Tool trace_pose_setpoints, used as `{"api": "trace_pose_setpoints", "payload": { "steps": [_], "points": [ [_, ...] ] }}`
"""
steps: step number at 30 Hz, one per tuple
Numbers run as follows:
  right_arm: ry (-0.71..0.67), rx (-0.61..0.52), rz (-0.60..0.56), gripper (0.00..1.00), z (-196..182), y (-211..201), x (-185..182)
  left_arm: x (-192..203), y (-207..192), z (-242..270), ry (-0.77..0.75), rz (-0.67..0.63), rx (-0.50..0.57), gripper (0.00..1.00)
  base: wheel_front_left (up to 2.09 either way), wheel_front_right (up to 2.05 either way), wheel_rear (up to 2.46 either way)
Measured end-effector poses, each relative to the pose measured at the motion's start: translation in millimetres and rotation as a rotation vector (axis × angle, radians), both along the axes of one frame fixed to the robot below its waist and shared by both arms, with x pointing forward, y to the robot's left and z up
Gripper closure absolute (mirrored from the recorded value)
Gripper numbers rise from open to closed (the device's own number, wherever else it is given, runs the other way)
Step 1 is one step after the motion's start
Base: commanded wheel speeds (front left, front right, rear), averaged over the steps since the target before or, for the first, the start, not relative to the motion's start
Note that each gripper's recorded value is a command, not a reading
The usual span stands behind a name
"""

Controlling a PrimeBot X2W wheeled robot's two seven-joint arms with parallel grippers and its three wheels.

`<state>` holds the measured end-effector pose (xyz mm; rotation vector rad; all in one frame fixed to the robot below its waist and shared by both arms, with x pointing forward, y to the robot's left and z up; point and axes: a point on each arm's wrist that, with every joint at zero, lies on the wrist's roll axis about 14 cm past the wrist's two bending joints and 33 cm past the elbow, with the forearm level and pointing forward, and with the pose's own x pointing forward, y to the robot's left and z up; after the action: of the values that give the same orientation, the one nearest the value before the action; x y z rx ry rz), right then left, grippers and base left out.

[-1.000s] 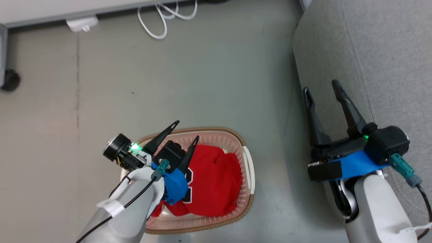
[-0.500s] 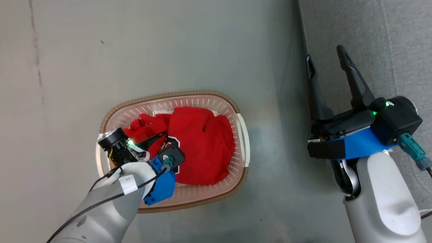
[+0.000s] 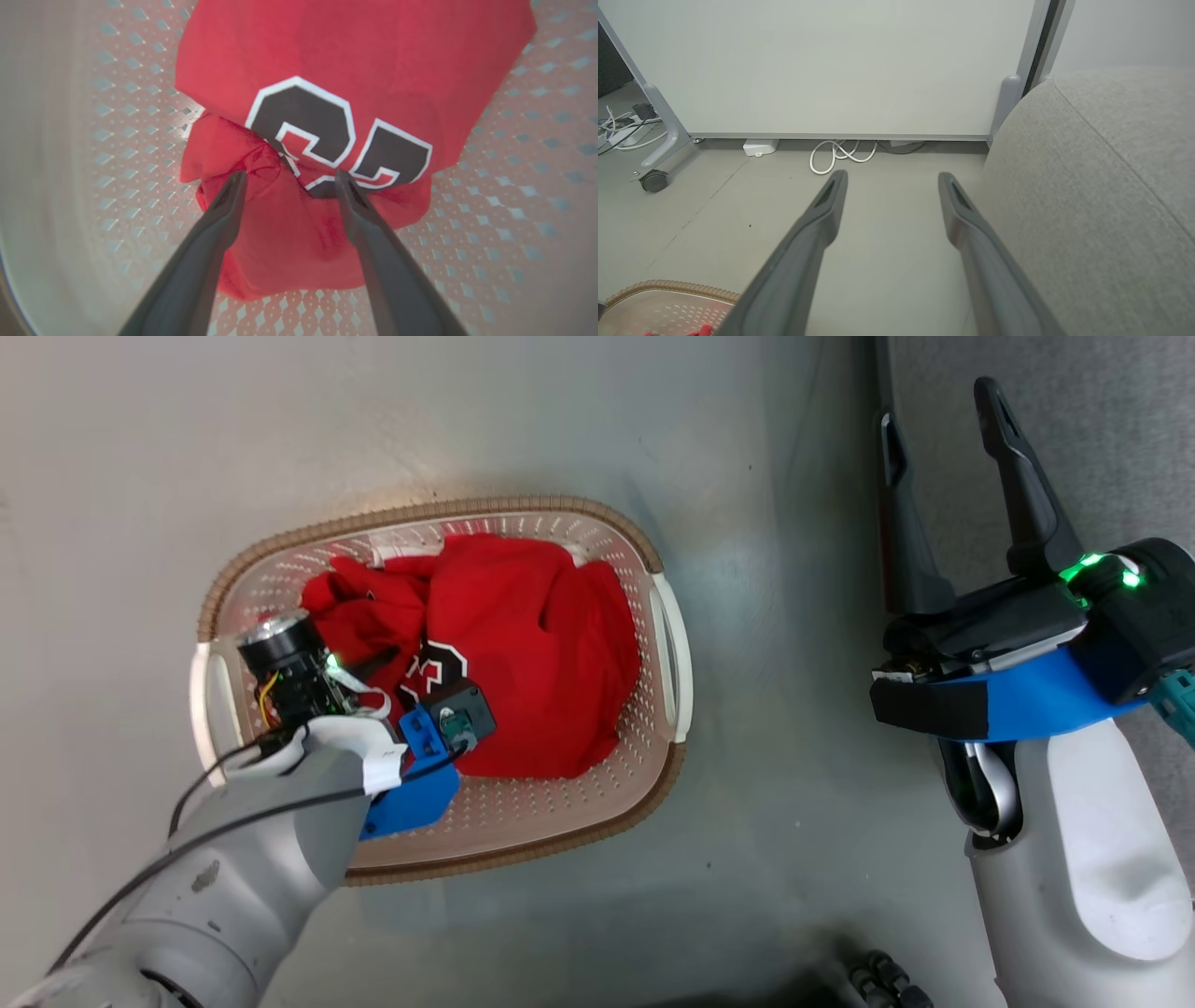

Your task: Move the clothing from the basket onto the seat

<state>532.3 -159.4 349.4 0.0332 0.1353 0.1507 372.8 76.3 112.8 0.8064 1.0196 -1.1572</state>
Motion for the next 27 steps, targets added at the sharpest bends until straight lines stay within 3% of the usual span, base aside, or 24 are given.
{"api": "trace_pose_setpoints", "payload": {
  "steps": [8,18,19,20,27],
  "points": [
    [0.059,-0.007,-0.004,0.0,-35,-3,-3,11,22,-33,0.017,-0.107,0.141,0.0,0.0,0.0,0.0],
    [0.091,-0.011,-0.012,0.0,-56,-8,-5,-2,35,-60,0.109,-0.098,0.308,0.0,0.0,0.0,0.0],
    [0.092,-0.012,-0.013,0.0,-56,-9,-5,-2,35,-61,0.114,-0.094,0.317,0.59,0.0,0.0,0.0],
    [0.092,-0.013,-0.015,0.0,-56,-9,-5,-1,34,-62,0.118,-0.089,0.32,1.0,0.0,0.0,0.0],
    [0.083,-0.011,-0.024,0.0,-52,-13,-4,-1,22,-60,0.116,-0.091,0.295,1.0,0.0,0.0,0.0]
  ]
}}
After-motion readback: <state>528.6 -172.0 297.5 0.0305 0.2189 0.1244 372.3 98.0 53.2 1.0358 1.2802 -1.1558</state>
